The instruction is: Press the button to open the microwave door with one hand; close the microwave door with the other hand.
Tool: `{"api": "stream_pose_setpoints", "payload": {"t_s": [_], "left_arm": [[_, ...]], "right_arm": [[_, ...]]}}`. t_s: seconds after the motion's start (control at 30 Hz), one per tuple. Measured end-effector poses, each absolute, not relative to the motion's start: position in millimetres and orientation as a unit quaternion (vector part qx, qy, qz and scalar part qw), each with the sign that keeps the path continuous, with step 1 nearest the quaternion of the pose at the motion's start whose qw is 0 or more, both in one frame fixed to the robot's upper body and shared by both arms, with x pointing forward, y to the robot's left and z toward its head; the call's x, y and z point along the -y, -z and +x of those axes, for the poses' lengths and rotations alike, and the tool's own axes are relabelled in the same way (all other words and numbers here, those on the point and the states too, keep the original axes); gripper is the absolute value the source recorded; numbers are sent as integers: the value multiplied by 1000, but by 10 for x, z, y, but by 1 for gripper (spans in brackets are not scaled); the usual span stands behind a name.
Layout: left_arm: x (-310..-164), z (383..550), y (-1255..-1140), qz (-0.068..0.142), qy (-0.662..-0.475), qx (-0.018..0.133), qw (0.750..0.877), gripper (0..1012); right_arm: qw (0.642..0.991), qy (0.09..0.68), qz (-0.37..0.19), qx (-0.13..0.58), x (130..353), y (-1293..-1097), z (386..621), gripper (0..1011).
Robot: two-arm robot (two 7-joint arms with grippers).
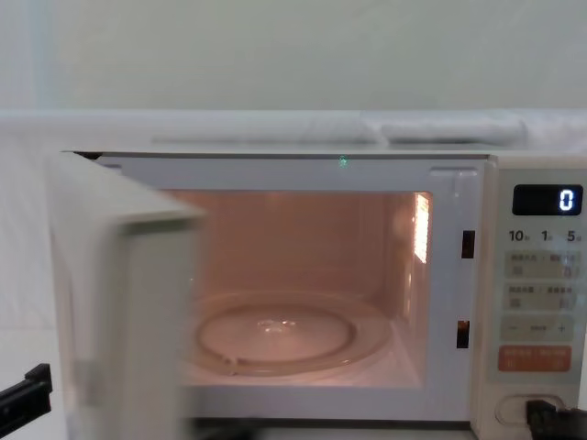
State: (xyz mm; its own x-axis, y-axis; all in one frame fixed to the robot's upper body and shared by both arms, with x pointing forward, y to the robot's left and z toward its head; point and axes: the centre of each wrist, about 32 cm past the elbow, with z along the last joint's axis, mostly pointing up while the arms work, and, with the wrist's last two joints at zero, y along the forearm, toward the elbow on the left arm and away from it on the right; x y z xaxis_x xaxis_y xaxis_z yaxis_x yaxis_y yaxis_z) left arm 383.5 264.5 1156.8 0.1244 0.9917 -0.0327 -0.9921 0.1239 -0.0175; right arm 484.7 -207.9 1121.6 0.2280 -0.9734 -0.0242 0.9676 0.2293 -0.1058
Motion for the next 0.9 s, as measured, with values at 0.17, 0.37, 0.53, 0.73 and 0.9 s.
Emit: {"api": "stream_pose_setpoints", "payload": {"t_s": [0.17,0.37,0.53,0.73,0.9], "left_arm": [[-2646,3835,-11568,-17,-662,-6,749,1001],[-2645,3835,-11568,-17,-662,-6,750,1001],[-2645,3835,-11568,-17,-662,-6,750,1001],[-2645,3835,-11568,-17,-662,-6,750,1001],[-2645,3835,-11568,-17,-662,-6,750,1001]], "right_arm": [[784,618,-34,-36,2114,-11240,4728,0],[791,610,-34,-27,2153,-11275,4603,0],[796,604,-35,-19,2194,-11289,4509,0],[797,604,-33,-10,2279,-11281,4416,60],[793,608,-26,-6,2331,-11277,4372,172]]}}
